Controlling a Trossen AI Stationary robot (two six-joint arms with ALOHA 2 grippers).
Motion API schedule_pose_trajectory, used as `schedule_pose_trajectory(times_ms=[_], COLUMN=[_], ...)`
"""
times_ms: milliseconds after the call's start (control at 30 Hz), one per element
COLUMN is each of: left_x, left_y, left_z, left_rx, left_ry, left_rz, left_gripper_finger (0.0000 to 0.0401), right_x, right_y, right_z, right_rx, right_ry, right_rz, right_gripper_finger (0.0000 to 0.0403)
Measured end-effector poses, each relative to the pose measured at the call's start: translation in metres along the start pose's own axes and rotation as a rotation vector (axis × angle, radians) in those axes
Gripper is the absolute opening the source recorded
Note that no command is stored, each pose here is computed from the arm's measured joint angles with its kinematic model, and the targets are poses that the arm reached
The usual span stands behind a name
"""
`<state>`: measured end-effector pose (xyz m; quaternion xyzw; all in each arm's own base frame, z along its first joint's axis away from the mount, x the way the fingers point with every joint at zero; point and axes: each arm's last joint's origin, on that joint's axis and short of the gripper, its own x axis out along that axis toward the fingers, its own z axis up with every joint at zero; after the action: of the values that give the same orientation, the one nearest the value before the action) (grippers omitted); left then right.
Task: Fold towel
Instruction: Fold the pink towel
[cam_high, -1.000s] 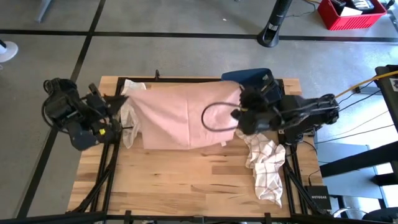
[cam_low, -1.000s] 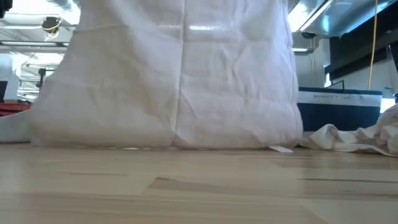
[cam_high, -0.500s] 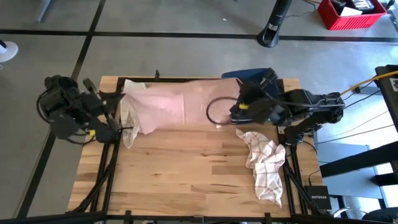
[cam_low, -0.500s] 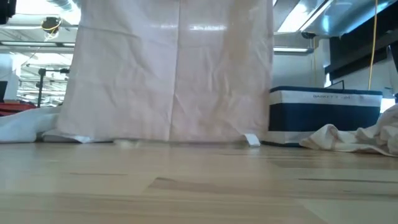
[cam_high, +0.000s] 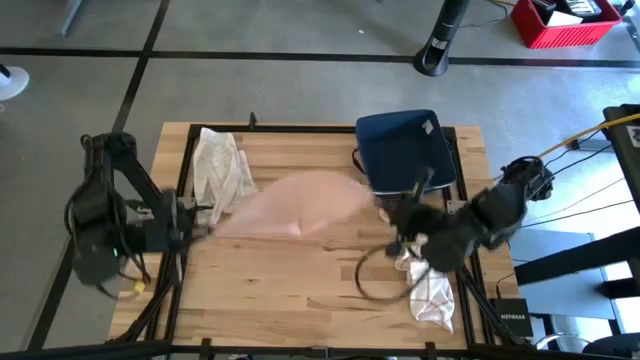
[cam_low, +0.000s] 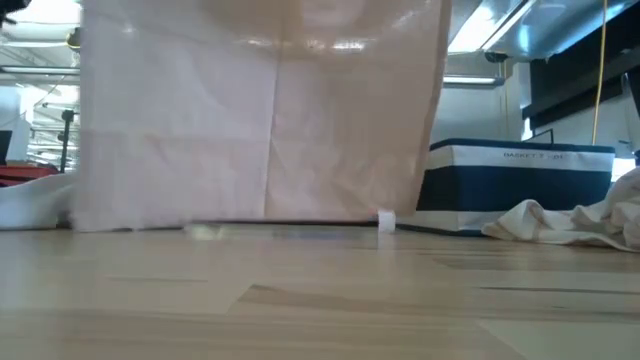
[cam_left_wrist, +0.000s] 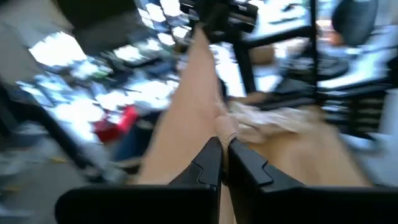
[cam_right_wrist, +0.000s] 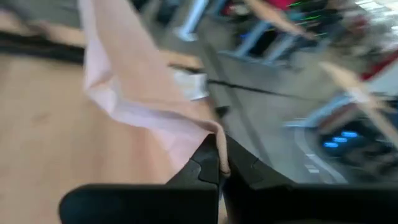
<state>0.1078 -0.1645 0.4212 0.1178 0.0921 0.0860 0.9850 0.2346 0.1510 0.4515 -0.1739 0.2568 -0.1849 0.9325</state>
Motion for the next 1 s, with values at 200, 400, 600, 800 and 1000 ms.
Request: schedule_pose_trajectory(times_ms=[200, 400, 600, 800, 1000], left_x=[0.005, 0.005, 0.0, 0.0, 0.006], left_y=[-0.057, -0.118, -0.162, -0.193, -0.211], left_z=[-0.03, -0.065, -0.099, -0.132, -0.154], left_rx=[-0.091, -0.128, -0.172, -0.186, -0.182], left_ry=[0.19, 0.351, 0.411, 0.495, 0.694], left_rz=[-0.165, -0.224, -0.189, -0.164, -0.194], left_gripper_finger=[0.0008, 0.0008, 0.0008, 0.0008, 0.0008], right_x=[0.006, 0.013, 0.01, 0.01, 0.019], right_y=[0.058, 0.113, 0.155, 0.189, 0.214], right_z=[-0.03, -0.069, -0.1, -0.126, -0.148], right_rx=[0.028, 0.056, 0.127, 0.133, 0.134], right_ry=[0.153, 0.274, 0.293, 0.355, 0.466], right_rz=[0.194, 0.268, 0.335, 0.44, 0.48], right_gripper_finger=[0.0005, 0.0005, 0.0005, 0.0005, 0.0005])
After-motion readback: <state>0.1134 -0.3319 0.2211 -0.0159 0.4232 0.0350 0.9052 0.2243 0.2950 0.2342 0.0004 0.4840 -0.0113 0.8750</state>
